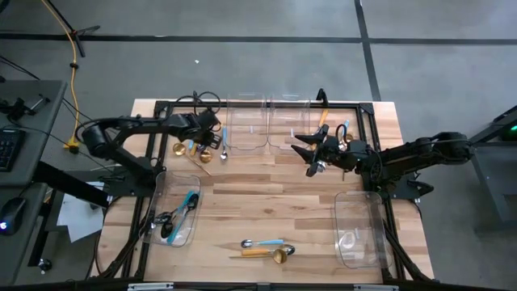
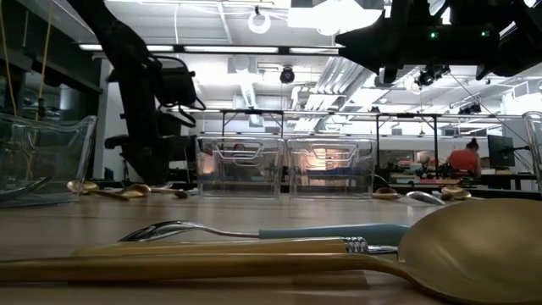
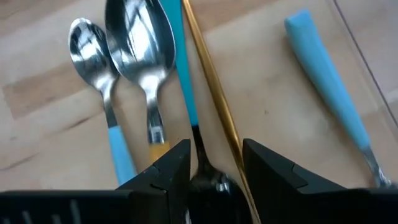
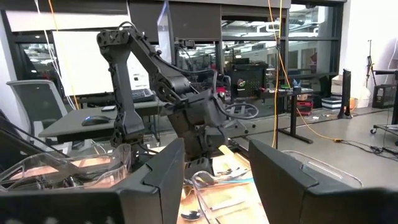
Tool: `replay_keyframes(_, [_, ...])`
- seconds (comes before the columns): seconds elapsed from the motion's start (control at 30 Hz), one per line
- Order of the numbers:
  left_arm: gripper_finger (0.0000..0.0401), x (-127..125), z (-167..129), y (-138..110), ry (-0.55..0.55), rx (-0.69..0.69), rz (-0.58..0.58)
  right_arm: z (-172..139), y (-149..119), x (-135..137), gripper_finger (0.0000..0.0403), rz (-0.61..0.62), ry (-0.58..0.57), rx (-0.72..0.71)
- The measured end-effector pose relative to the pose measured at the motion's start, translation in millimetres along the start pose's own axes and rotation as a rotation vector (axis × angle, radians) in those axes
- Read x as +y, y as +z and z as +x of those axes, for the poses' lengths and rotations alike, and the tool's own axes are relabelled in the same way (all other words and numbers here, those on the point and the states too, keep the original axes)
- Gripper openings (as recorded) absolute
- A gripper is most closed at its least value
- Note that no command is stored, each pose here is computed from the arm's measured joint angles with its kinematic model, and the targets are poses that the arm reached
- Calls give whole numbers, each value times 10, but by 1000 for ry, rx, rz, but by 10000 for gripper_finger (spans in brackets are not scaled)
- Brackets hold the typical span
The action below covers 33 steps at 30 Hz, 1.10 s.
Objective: Sort silverware by color (type)
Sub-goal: Put the black spoon into the bottom left transparent bin
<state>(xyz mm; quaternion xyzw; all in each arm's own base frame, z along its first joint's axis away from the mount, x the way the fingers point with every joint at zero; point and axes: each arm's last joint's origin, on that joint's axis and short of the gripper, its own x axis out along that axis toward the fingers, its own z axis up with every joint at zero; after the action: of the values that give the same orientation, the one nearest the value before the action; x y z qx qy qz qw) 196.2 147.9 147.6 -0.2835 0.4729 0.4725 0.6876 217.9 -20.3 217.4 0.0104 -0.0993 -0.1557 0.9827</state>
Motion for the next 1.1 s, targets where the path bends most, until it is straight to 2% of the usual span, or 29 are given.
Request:
replay_keyframes(0.5, [138,87,41,70,20,-23,-47,0,0,0,165,0,0,0])
replay_keyframes(0.7, [137,101,87,1,19,-13,-52,0,0,0,165,0,0,0])
replay_keyframes(1.1, [99,106,179,-74,-27,-55,-64,0,1,0,165,0,0,-1])
